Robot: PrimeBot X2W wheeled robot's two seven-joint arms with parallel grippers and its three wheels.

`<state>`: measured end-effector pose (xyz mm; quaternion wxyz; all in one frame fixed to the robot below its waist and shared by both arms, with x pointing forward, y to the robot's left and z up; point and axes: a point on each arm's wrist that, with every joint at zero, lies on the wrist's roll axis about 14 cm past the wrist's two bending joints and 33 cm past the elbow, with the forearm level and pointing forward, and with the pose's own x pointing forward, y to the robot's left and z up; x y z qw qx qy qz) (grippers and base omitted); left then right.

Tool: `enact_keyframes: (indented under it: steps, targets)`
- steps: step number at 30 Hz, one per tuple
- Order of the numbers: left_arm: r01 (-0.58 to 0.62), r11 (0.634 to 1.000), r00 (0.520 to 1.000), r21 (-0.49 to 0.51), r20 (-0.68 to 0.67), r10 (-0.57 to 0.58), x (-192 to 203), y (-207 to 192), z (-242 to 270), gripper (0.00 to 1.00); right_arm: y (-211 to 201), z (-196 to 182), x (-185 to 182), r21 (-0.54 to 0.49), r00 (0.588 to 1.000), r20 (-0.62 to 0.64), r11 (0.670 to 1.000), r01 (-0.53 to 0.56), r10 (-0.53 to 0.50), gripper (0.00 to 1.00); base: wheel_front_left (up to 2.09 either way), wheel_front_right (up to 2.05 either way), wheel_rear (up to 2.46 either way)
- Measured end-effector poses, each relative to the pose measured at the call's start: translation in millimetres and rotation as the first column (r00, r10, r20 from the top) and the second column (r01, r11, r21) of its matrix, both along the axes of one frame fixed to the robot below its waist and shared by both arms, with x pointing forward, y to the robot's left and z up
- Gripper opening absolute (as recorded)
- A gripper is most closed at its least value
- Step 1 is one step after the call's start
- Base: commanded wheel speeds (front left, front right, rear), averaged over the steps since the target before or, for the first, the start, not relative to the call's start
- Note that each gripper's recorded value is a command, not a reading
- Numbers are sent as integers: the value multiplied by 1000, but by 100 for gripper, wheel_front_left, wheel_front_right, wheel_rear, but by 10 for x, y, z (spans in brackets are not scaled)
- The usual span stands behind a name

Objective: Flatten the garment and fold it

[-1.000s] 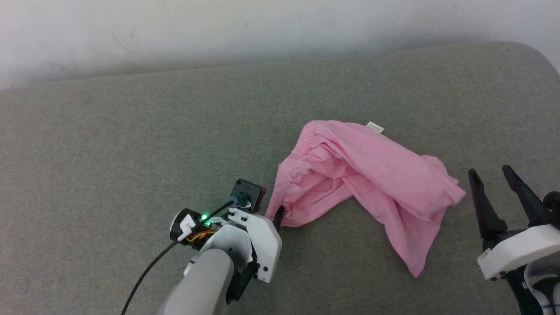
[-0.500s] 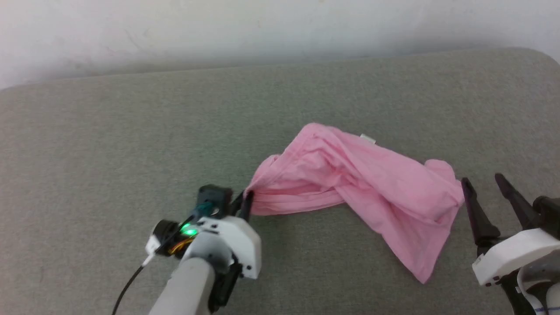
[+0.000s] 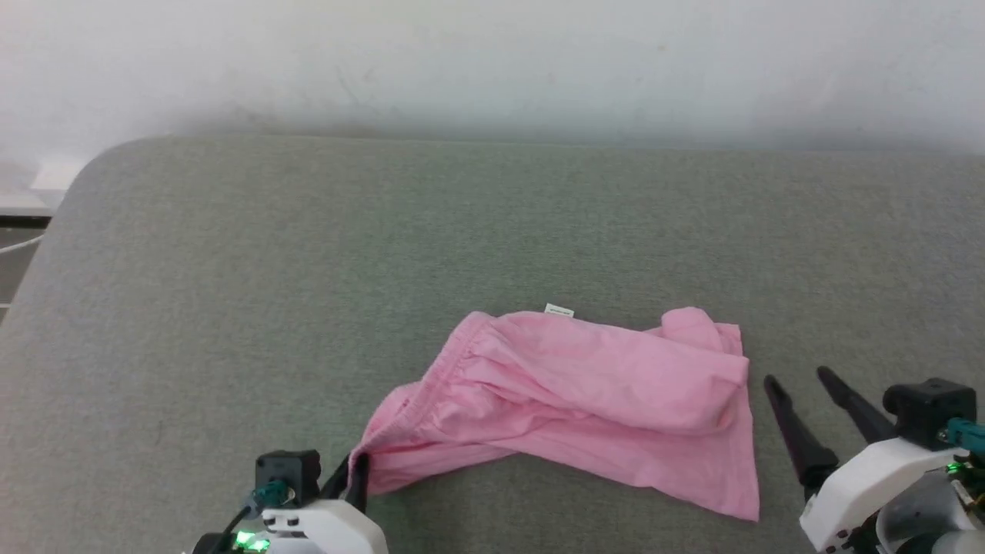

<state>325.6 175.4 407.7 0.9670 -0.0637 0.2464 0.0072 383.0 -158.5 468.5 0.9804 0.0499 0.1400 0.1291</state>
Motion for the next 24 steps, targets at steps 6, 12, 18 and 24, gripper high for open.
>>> enact_keyframes:
  steps: [6,12,18,24]
  targets:
    - [-22,1000,971,14,237,18,95,45,406,100,306,-10,12,36,993,-28,993,-113,114,100,0,0,0]
    - [-19,994,864,107,502,-38,205,64,903,100,377,-75,104,20,981,-94,986,-167,168,100,0,0,0]
    - [-24,993,874,119,485,-37,163,58,809,100,428,-243,179,-10,964,-175,979,-205,200,100,0,0,0]
    - [-20,994,879,109,475,-35,182,11,769,100,548,-384,241,4,947,-221,972,-236,231,25,0,0,0]
